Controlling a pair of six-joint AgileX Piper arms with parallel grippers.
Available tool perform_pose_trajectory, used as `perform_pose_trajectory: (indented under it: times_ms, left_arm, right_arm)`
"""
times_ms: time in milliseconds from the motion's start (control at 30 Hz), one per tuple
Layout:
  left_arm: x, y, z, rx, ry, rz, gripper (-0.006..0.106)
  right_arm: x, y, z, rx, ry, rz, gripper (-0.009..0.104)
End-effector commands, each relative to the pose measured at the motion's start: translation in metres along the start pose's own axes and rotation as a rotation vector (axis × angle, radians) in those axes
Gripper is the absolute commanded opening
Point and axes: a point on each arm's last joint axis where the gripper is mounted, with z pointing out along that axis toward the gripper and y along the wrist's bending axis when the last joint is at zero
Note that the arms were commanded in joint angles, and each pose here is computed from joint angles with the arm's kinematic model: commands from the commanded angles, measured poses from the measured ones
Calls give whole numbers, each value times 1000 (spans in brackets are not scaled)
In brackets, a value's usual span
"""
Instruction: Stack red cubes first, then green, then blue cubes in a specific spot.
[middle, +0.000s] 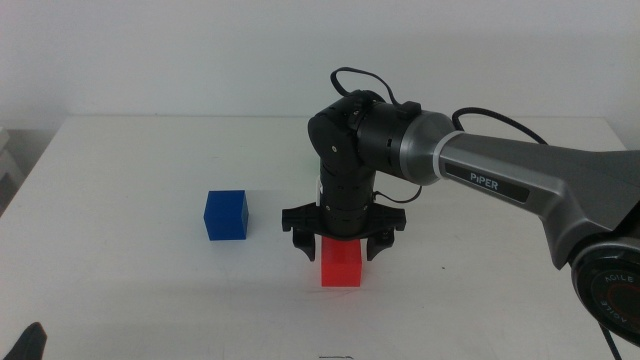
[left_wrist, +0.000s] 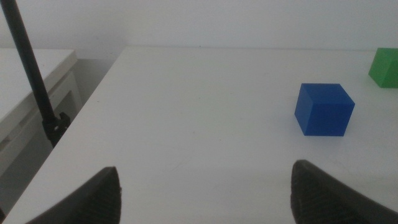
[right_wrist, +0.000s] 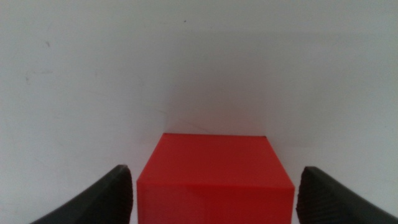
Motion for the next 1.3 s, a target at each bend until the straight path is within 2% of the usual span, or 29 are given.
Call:
perform_pose_trajectory:
  times_ms: [0, 167, 367, 633, 1000, 1267]
  left_arm:
    - [-9, -1, -2, 11, -103, -9, 94]
    - [-9, -1, -2, 11, -103, -9, 94]
    - [-9, -1, -2, 11, -103, -9, 94]
    - [-9, -1, -2, 11, -103, -9, 94]
    - [-9, -1, -2, 11, -103, -9, 94]
    - [-9, -1, -2, 11, -103, -9, 94]
  right_arm:
    - [-6, 0, -38, -47, -89, 1, 79]
    - [-5, -3, -67, -78, -133, -7, 82]
    - [-8, -12, -113, -108, -276, -52, 82]
    - [-41, -15, -135, -124, -447, -147, 82]
    - [-100, -20, -103, -85, -533, -142, 82]
    - [-122, -12, -72, -77, -574, -139, 82]
